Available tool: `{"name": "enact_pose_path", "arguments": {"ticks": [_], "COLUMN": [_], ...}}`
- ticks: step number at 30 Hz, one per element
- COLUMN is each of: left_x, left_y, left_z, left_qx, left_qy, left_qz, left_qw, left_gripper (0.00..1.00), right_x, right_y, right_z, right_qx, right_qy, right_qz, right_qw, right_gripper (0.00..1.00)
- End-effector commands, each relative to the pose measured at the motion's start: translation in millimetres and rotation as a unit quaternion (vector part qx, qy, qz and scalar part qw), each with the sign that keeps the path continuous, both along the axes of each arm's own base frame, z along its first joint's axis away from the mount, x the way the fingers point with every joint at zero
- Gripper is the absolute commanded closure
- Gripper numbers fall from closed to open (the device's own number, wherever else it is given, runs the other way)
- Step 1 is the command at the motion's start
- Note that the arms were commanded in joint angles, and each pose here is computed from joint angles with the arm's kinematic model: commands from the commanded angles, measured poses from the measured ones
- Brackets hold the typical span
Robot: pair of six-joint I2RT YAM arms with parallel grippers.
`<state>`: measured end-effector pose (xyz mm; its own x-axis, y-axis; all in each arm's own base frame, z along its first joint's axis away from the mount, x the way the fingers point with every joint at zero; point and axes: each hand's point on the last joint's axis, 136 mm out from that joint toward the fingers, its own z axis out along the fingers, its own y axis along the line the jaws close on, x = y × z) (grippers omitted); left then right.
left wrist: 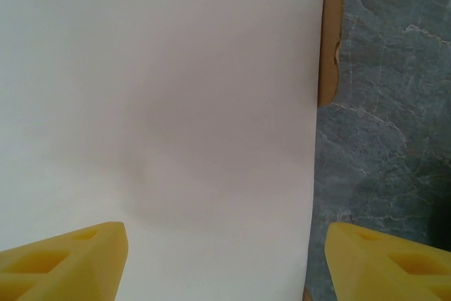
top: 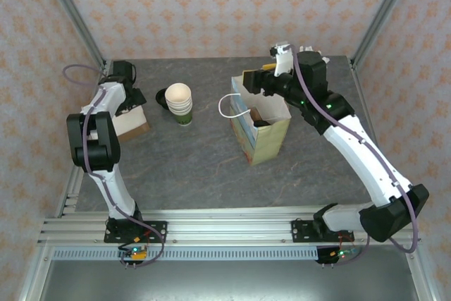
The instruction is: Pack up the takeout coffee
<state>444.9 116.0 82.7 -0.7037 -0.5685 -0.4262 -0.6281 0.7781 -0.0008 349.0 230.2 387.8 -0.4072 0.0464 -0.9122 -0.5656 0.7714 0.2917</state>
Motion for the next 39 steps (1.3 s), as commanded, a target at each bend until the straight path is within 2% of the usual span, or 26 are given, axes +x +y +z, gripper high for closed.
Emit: {"name": "enact_pose_path", "arguments": {"ticks": [1,12,21,28,39], "left_x": [-1,5,5,4,2], "left_y": [0,-1,-3,-5,-6], "left_z": [-8,-19,-5,-6,3], "left_qx": [-0.010,-0.018,-0.023,-0.028,-0.029], "left_qy": [0.025,0.030,0.014,0.012,0.000], "left_qz": [-0.011,-0.013,-0.013,-0.015,-0.012], "left_qw": [1.000,0.999,1.000,0.999,1.000], "left_gripper": [0.27,0.43,0.42,0.55,0.52], "right_x": [-1,2,2,1,1], "right_y": [4,6,7,8,8], "right_z": [11,2,-6,-9,-10], "right_qx": [0.007,-0.001,-0.005,-0.007,-0.007], "right_qy": [-0.014,0.002,0.013,0.019,0.023], "right_qz": [0.009,0.011,0.011,0.013,0.014], "right_qw": [1.000,1.000,1.000,1.000,1.000], "right_gripper": [0.23,0.24,0.24,0.24,0.24]}}
